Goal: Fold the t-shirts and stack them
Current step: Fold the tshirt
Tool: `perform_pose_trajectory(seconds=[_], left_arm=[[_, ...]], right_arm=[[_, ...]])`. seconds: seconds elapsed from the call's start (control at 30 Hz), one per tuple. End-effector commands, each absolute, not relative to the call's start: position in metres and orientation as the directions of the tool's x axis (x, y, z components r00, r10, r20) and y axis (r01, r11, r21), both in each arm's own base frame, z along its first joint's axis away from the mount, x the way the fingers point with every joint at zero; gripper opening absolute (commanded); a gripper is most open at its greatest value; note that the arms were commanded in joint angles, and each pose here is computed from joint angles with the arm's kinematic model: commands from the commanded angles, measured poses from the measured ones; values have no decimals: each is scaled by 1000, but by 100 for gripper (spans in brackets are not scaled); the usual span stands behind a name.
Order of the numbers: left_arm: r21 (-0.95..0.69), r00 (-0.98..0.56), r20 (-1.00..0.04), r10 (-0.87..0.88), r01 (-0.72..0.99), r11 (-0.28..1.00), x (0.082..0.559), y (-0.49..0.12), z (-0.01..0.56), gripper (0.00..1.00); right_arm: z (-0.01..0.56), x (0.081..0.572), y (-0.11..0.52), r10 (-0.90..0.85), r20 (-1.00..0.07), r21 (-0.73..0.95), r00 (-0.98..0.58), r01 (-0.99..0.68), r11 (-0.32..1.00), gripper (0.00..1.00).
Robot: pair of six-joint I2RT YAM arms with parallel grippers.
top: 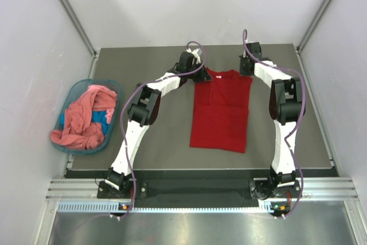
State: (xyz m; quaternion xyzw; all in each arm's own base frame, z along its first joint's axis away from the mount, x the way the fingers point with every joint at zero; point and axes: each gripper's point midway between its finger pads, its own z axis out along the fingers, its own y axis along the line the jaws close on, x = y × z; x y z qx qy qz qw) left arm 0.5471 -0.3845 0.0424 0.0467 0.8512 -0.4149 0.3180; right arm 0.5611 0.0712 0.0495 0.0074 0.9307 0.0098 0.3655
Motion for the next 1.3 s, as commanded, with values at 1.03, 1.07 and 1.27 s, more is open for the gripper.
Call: perform_pose_trajectory(seconds=[1.03, 1.07, 1.27], left_arm=[[-677, -896, -439, 70, 382, 629, 369, -316, 89, 41], [-670, -896, -437, 76, 381, 637, 370, -317, 85, 41], [-638, -919, -383, 91, 334, 694, 369, -313, 50, 38]], right_arm=[[62, 248, 111, 148, -307, 438, -940, -2, 899, 65], [58, 242, 109, 145, -303, 430, -942, 1, 903, 65], [40, 217, 109, 226, -242, 451, -944, 97, 887, 64]])
